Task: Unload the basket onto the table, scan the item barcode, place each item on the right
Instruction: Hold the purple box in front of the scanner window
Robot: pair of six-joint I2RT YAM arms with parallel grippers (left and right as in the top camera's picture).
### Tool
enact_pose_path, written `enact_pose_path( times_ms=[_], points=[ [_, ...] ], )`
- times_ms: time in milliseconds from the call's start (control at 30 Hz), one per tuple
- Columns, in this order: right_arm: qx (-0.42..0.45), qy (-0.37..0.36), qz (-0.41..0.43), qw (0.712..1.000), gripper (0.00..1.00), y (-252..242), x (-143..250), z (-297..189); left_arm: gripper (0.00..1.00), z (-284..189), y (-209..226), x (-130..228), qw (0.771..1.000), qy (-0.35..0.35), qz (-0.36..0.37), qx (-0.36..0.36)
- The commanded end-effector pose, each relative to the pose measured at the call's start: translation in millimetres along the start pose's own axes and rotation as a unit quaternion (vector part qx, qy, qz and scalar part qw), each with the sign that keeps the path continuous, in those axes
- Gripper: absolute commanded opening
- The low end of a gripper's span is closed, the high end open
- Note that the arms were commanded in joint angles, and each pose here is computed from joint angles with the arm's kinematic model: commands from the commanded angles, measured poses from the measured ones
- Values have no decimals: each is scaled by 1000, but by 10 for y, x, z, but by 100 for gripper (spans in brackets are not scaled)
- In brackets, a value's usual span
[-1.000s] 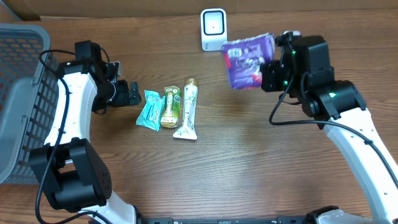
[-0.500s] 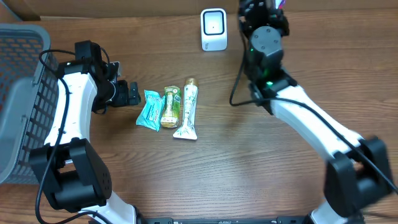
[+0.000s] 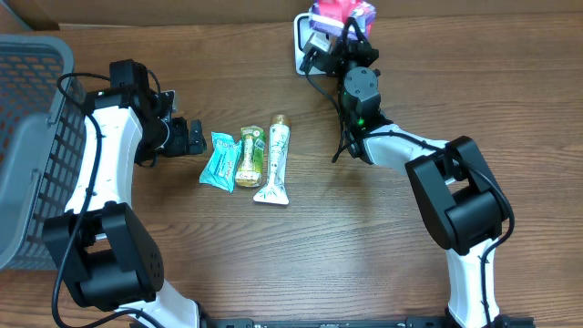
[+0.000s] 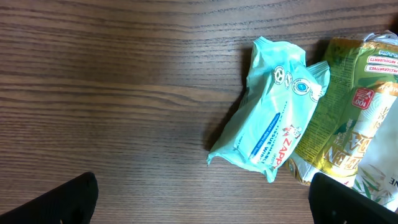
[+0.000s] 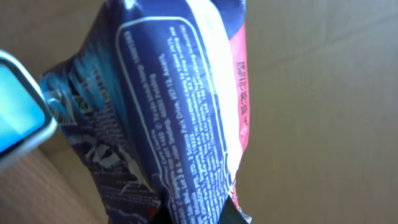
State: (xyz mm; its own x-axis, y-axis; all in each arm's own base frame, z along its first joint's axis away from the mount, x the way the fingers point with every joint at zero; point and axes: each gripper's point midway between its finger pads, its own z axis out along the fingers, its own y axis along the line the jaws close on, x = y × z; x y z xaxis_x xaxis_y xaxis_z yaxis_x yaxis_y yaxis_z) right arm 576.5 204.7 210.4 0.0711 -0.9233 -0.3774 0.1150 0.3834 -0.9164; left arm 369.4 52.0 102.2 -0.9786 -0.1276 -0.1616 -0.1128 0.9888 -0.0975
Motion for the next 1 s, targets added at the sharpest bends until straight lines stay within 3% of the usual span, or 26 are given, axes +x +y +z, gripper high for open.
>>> enact_pose_path(
  times_ms=[0, 200, 533, 967],
  points=[
    [0, -57, -7, 998, 4, 68, -149, 24, 99, -54, -31, -3, 1000, -8, 14, 0],
    [-10, -71, -32, 997, 4, 264, -117, 72, 100, -54, -31, -3, 1000, -8, 14, 0],
    [7, -67, -27, 997, 4, 144, -76, 186, 100, -55, -31, -4, 1000, -8, 14, 0],
    [5, -77, 21, 997, 4, 82, 16, 254, 99, -54, -31, -3, 1000, -8, 13, 0]
  ],
)
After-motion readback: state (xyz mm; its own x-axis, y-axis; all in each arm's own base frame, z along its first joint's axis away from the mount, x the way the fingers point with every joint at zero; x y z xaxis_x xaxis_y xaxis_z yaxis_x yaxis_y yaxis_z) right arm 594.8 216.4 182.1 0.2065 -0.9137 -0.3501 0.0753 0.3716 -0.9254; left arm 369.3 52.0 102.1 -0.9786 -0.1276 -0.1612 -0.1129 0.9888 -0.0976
